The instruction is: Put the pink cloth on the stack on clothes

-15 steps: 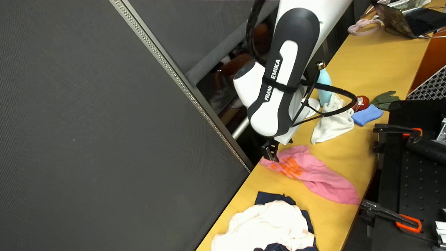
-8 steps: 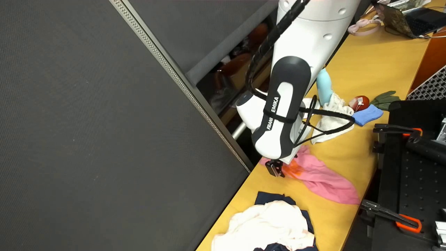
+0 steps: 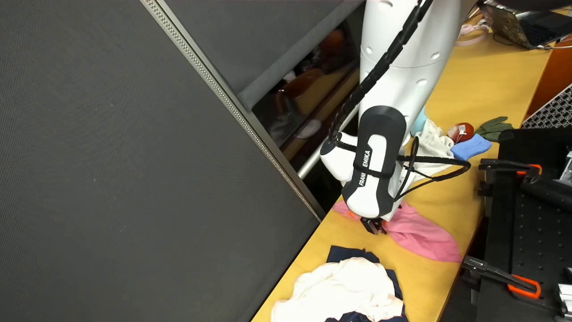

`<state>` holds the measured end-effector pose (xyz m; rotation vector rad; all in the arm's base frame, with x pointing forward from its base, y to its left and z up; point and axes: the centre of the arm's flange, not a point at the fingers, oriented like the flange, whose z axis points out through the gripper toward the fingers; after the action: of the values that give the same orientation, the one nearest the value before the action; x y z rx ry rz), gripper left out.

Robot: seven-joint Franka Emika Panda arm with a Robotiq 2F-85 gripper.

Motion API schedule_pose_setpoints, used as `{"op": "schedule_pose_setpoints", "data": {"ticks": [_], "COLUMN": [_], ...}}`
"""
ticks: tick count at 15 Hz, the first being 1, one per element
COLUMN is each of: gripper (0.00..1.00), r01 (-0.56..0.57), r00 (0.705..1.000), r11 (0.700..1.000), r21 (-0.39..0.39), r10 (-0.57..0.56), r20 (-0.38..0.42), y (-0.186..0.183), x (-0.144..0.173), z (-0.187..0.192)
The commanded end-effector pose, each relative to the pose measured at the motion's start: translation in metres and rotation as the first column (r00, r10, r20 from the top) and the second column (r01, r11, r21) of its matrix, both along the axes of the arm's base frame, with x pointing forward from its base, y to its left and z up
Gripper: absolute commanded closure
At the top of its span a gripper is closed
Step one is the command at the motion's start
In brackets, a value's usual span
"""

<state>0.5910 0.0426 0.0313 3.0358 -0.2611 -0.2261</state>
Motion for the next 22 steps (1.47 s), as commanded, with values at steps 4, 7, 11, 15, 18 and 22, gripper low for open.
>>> {"op": "schedule_pose_setpoints", "data": {"ticks": [4,7,11,15,18,22], "gripper": [0.00,0.00,0.24,0.51,0.73,1.00], "r01": [-0.004,-0.006,-0.013,-0.017,-0.015,-0.007], "r00": [0.998,0.997,0.997,0.997,0.997,0.996], "r11": [0.999,1.000,1.000,1.000,1.000,1.000], "r21": [-0.033,-0.029,-0.021,-0.011,0.000,0.016], "r10": [0.002,0.004,0.012,0.016,0.015,0.008], "r20": [-0.063,-0.074,-0.083,-0.080,-0.076,-0.087], "y": [-0.013,-0.011,-0.006,-0.002,-0.001,0.001], "x": [-0.017,-0.017,-0.014,-0.006,-0.001,0.006], "z": [-0.034,-0.044,-0.048,-0.047,-0.044,-0.039]}}
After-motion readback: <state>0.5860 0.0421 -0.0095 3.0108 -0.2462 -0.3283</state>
